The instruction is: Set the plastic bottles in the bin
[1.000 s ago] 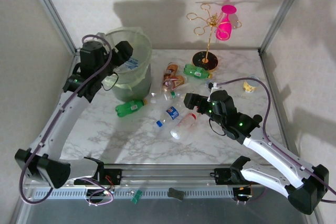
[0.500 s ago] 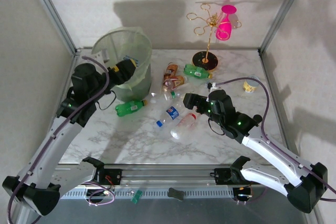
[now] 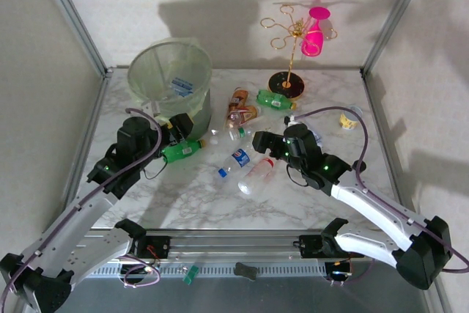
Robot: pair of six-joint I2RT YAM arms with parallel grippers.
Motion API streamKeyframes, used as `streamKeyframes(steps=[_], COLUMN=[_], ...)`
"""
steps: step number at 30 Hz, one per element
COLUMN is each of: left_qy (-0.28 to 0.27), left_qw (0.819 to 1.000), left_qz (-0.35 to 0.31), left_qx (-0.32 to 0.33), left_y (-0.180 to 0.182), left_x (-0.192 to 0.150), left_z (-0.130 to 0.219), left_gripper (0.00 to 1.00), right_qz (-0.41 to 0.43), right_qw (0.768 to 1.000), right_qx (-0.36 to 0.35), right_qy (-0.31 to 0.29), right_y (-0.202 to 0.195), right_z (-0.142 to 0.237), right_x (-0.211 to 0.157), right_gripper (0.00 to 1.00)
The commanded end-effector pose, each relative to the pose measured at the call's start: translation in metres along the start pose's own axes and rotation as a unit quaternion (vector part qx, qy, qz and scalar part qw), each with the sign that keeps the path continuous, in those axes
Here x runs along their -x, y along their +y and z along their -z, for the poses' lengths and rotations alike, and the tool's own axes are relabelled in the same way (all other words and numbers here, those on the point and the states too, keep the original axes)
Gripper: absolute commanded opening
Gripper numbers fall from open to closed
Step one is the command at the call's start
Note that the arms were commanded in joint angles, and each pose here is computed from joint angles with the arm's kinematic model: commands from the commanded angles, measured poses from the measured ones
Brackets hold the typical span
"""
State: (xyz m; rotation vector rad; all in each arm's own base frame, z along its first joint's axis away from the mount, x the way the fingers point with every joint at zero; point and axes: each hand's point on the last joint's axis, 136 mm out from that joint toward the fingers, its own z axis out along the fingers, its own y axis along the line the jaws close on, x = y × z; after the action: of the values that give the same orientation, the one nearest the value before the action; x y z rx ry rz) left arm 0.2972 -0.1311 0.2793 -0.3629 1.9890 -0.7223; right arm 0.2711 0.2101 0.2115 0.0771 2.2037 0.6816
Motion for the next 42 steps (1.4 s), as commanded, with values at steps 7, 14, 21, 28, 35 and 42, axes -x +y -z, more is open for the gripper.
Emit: streamKeyframes(steps=[7, 14, 21, 28, 35, 42], left_qy=[0.026, 0.030, 0.065, 0.084, 0.050, 0.044], left_qw=[0.984, 0.982, 0.985, 0.975, 0.971, 0.954], left_qz=[0.068, 0.057, 0.031, 0.052, 0.108, 0.241], left_qx=[0.165, 0.176, 0.159, 0.198, 0.208, 0.173], left_y=[0.106, 0.110, 0.105, 0.132, 0.136, 0.127], left_x=[-0.035, -0.035, -0.044, -0.061, -0.052, -0.065], left_z=[-0.031, -0.043, -0.058, -0.068, -0.053, -0.043], left_gripper=[0.94, 0.98, 1.00, 0.98, 0.93, 0.87], right_qz=[-0.007, -0.002, 0.002, 0.002, 0.001, -0.001], right_qw=[1.000, 1.000, 1.000, 1.000, 1.000, 1.000], right_qx=[0.011, 0.005, 0.006, 0.006, 0.003, 0.002], right_qy=[-0.018, -0.020, -0.022, -0.024, -0.025, -0.028], right_y=[0.004, -0.004, -0.003, -0.004, -0.006, -0.006], right_z=[0.004, 0.007, 0.008, 0.010, 0.012, 0.011], right_x=[0.009, 0.004, 0.004, 0.005, 0.004, 0.006], right_gripper=[0.96, 0.97, 0.97, 0.97, 0.97, 0.97])
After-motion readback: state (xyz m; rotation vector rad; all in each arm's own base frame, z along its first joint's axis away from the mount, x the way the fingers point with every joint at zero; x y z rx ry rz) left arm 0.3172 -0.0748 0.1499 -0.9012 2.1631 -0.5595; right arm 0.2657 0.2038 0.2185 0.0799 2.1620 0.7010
